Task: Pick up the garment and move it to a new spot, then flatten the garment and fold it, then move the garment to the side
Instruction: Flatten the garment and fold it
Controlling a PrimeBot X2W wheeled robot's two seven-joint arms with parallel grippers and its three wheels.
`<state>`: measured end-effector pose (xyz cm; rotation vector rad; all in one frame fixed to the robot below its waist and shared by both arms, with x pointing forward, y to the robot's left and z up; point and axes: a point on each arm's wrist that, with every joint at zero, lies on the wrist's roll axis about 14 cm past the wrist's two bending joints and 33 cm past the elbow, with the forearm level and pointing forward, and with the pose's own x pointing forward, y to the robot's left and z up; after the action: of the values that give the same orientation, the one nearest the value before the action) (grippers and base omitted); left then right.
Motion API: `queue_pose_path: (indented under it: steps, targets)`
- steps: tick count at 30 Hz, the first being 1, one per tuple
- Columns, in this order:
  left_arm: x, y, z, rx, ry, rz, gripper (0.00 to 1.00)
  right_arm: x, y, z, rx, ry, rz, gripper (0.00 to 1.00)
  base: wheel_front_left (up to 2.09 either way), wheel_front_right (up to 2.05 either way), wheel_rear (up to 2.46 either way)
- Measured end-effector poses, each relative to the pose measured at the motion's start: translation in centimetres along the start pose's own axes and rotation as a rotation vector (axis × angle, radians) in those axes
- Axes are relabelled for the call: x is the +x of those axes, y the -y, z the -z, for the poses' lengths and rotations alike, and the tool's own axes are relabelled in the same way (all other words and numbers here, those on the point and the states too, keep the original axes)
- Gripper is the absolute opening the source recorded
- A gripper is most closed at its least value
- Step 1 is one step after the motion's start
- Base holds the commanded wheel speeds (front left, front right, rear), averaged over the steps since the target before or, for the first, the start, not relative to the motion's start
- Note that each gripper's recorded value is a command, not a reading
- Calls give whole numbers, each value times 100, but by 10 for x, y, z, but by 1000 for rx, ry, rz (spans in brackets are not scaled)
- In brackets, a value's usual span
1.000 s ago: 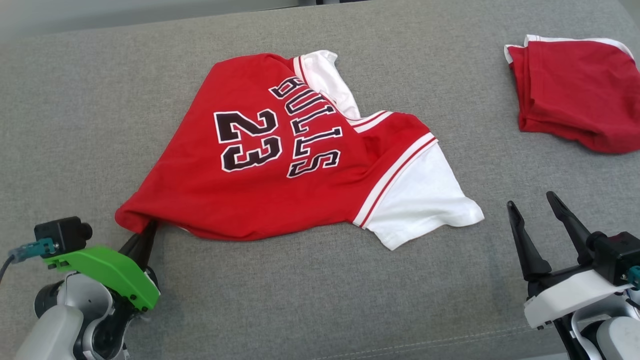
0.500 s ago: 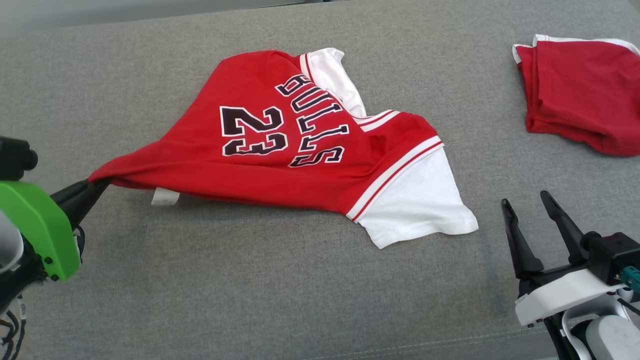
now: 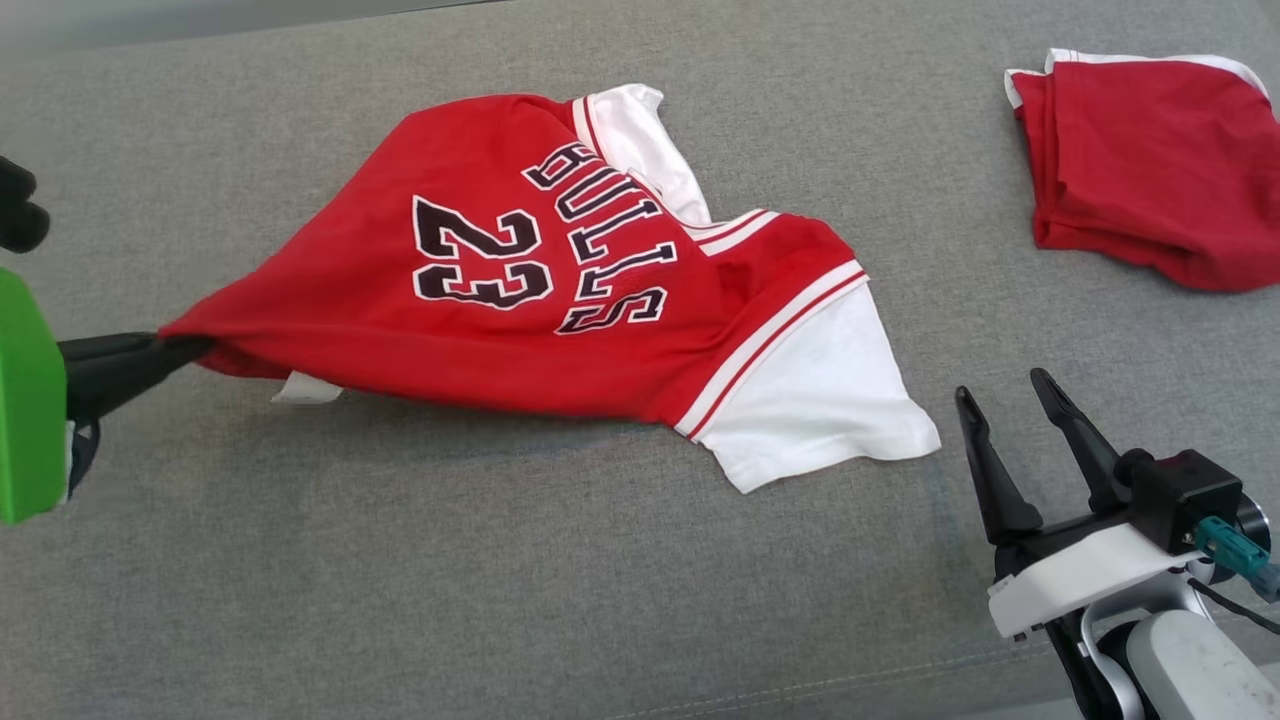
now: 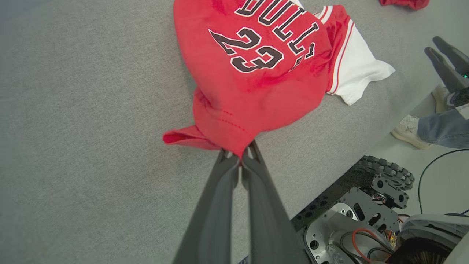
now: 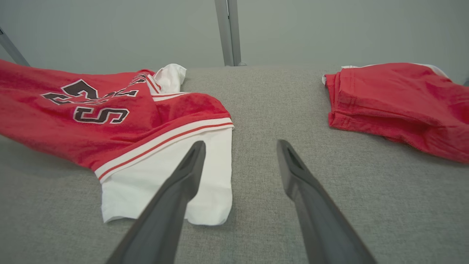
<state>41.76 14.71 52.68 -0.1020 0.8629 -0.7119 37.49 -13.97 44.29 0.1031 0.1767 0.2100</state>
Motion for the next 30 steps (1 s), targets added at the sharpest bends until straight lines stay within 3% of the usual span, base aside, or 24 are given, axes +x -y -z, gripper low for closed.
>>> queue_pose_path:
  steps: [7, 13, 19, 28, 29, 30]
  targets:
    - [21, -18, 18, -18, -171, -66, 0, 6, 1, -2, 0, 9, -6, 100, 0, 0, 0]
    - [44, -39, -12, -68, -123, -109, 0, 6, 12, 1, 0, -1, 35, 100, 0, 0, 0]
    - [74, -53, -7, -82, -186, -117, 0, 1, 24, 11, 10, -25, 89, 100, 0, 0, 0]
    - [123, -85, -17, 14, -241, -195, 0, -4, 43, 22, 27, -55, 172, 100, 0, 0, 0]
    - [130, -85, -17, 17, -244, -189, 4, -5, 45, 23, 27, -57, 181, 100, 0, 0, 0]
    - [137, -84, -17, 20, -246, -181, 24, -6, 48, 25, 25, -63, 192, 100, 0, 0, 0]
